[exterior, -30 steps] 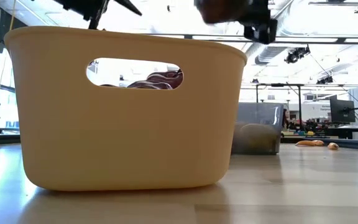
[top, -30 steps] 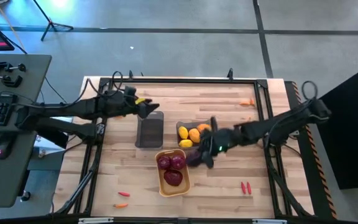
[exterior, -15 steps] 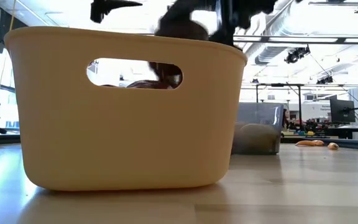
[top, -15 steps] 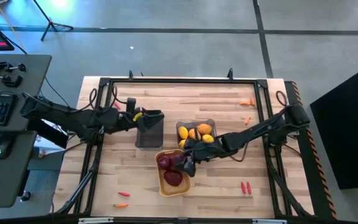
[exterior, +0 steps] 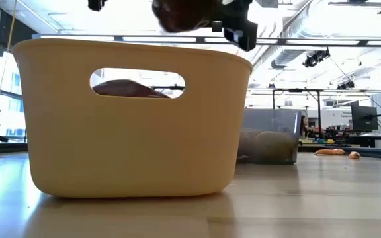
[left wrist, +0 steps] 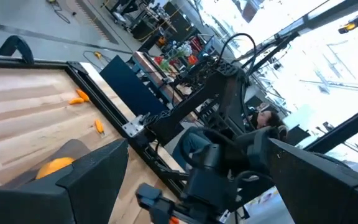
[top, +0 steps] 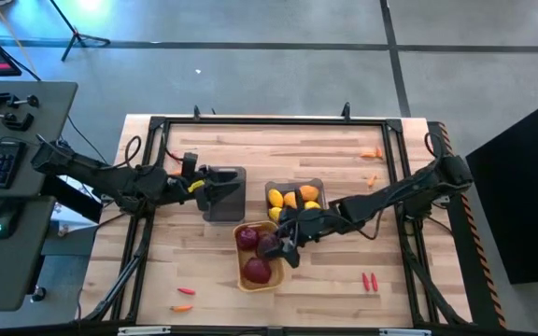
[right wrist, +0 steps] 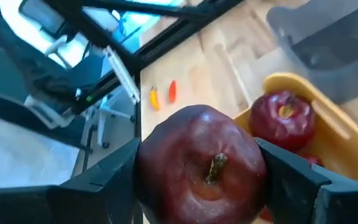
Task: Sort produce into baskets
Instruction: Put the apple into the yellow bin
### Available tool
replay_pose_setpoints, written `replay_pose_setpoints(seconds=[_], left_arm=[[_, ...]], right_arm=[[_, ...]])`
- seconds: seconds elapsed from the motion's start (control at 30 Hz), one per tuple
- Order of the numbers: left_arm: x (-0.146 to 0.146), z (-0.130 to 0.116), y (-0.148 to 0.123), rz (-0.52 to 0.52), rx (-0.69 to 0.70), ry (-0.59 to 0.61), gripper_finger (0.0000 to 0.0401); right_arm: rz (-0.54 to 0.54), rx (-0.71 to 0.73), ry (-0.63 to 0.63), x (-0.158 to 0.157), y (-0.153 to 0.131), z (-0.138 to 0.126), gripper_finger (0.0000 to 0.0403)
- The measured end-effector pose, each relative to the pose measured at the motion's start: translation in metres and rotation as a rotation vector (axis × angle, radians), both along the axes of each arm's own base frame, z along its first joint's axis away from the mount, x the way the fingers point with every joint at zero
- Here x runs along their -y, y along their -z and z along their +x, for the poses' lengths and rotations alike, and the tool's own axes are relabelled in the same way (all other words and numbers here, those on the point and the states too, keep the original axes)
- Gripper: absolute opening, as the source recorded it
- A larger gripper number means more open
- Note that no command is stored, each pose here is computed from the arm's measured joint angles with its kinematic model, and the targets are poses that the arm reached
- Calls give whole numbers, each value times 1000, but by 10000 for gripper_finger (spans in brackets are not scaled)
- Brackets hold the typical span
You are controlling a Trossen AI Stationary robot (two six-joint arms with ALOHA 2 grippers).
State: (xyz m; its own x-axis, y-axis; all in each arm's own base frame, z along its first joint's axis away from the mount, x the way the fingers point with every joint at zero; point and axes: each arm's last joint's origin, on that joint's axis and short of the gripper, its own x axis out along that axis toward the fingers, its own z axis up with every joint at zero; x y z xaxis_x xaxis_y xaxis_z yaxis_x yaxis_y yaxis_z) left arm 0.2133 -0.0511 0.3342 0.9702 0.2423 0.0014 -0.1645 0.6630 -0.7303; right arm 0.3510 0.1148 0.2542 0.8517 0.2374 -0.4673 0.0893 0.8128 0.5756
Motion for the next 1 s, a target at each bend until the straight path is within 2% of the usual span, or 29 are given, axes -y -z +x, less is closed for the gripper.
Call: replay_pose_setpoints(seconds=[0.13, 0.33, 0.6, 0.8, 0.9, 1.0], left_arm=[[0, 0, -1, 8, 2, -1, 362], [-1, 0, 0, 11, -7, -16, 362], [-1, 0, 2, 15, -25, -22, 362], [-1, 0, 2, 9, -27, -22, 362], [-1, 0, 3, 11, -34, -16, 362], [-1, 0, 5, 15, -50, -16, 362]], right_arm=[[15, 3, -53, -6, -1, -2, 259], [9, 13, -56, -9, 12, 7, 259], [15, 5, 35, -4, 18, 12, 260], [-68, 26, 143, -5, 18, 11, 260], [-62, 22, 127, -2, 19, 12, 260], [-65, 19, 60, -1, 19, 12, 262]])
